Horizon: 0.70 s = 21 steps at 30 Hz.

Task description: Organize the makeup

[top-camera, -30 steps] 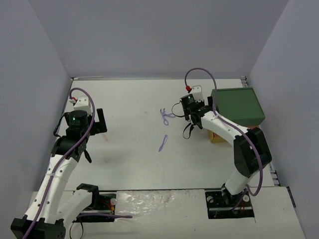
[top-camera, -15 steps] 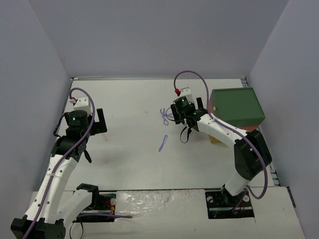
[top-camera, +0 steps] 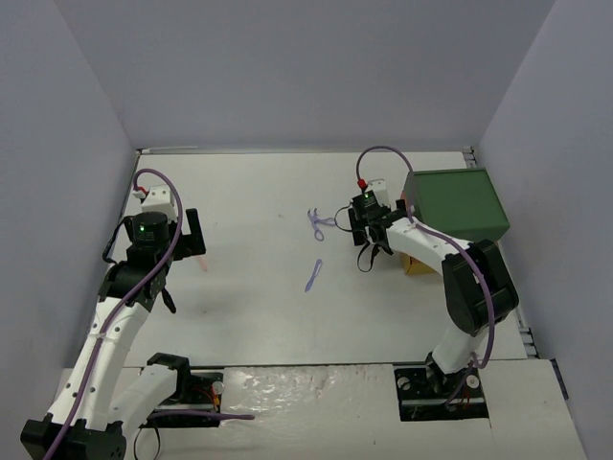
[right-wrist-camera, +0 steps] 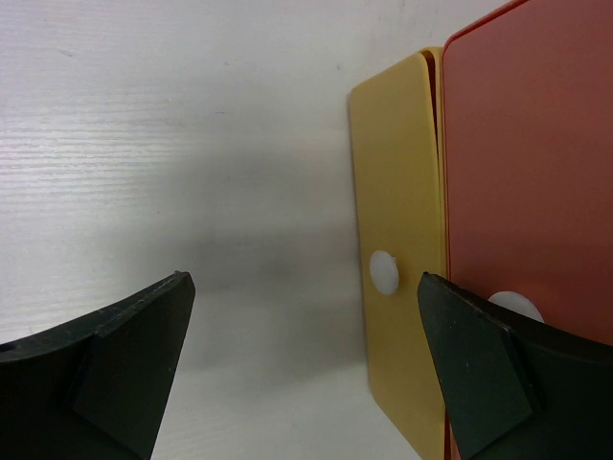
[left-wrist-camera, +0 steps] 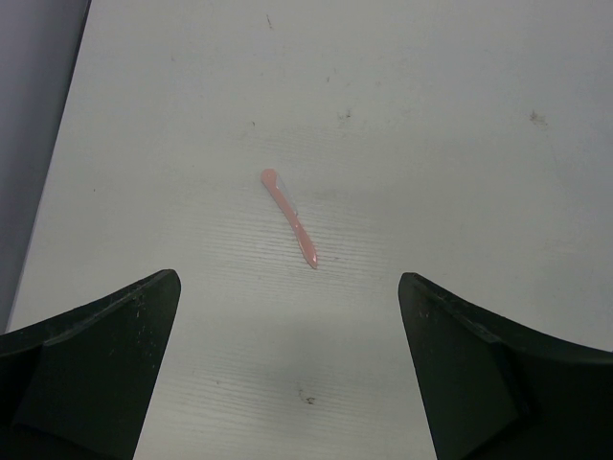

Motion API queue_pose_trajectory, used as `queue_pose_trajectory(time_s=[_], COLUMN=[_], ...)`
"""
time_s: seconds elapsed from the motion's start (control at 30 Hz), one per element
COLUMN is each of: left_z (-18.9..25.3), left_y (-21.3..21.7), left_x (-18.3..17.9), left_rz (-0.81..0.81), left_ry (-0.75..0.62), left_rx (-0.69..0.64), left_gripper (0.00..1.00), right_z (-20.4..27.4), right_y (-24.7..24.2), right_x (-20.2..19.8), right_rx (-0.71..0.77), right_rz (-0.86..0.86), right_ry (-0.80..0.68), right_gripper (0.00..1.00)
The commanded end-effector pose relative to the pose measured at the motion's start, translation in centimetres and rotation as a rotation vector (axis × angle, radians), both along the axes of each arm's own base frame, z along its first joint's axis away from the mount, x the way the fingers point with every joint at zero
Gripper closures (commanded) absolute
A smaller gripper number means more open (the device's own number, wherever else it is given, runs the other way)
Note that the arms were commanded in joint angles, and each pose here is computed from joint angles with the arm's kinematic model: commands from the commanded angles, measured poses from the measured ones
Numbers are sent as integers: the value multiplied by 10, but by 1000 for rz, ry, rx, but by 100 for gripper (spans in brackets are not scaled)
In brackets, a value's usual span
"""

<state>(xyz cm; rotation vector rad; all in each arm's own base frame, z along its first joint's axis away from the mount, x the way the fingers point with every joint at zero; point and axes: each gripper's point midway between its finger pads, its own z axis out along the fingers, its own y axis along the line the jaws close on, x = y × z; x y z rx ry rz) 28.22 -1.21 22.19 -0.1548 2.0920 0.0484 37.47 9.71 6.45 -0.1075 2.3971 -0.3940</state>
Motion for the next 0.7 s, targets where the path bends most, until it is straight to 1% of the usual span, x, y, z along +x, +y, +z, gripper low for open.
queue_pose_trajectory(time_s=[0.0,0.5,0.67], left_z=[35,35,36], left_y=[0,1,1], left_x=[11,10,10], left_rz=[15,18,20], left_ry=[-95,-97,-102], left_rx=[-27,-25,-25], left_gripper=[3,3,3], right_z=[1,-16,-21], right_y=[-1,-16,-9], right_x=[6,-1,-3], right_rx=[20,22,53], right_rz=[-30,-86,-66], right_ry=[-31,-5,13], right_gripper=[0,0,0])
